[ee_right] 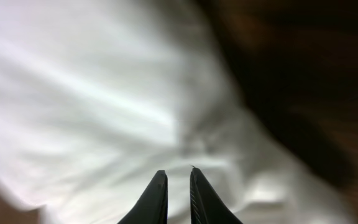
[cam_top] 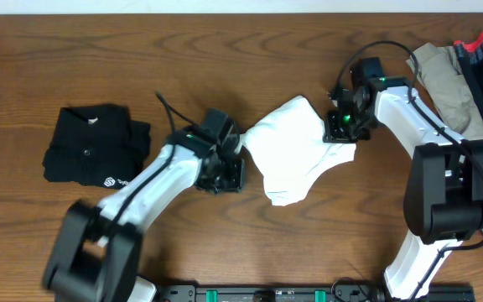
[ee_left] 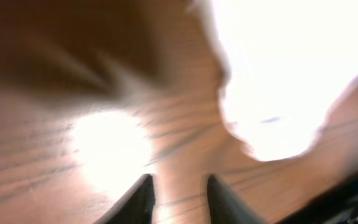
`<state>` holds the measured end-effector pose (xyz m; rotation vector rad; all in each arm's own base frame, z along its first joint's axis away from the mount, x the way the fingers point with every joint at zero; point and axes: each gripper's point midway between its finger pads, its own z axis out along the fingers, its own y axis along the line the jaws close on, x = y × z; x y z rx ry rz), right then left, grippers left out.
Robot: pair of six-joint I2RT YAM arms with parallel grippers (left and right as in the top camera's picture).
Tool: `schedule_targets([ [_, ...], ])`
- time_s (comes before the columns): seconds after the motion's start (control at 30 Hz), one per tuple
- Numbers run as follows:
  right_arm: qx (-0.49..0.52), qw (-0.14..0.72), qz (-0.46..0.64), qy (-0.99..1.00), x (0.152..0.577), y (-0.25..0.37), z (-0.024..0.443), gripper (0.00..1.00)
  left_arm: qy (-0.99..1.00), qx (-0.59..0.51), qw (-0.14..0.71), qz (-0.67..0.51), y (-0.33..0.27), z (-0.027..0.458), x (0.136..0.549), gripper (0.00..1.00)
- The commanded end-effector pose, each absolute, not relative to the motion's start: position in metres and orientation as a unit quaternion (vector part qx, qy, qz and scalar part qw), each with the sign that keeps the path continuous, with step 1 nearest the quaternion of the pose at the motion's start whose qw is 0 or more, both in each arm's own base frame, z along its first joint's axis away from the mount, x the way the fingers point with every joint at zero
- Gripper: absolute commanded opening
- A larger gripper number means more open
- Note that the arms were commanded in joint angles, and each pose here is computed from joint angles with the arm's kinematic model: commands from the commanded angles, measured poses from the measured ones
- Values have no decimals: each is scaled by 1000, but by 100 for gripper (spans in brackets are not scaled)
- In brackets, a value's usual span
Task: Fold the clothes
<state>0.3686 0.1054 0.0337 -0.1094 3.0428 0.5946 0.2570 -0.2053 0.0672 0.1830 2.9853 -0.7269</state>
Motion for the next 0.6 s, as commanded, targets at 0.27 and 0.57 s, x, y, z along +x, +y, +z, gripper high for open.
schedule_targets([
  [0.27,-35,35,298,953,367,195,62,1,939,64,253,-225,-176,164,322,49],
  [0.57,-52,21,194,979,350,242,-15,1,949,21,235,-210,-146,156,324,48],
])
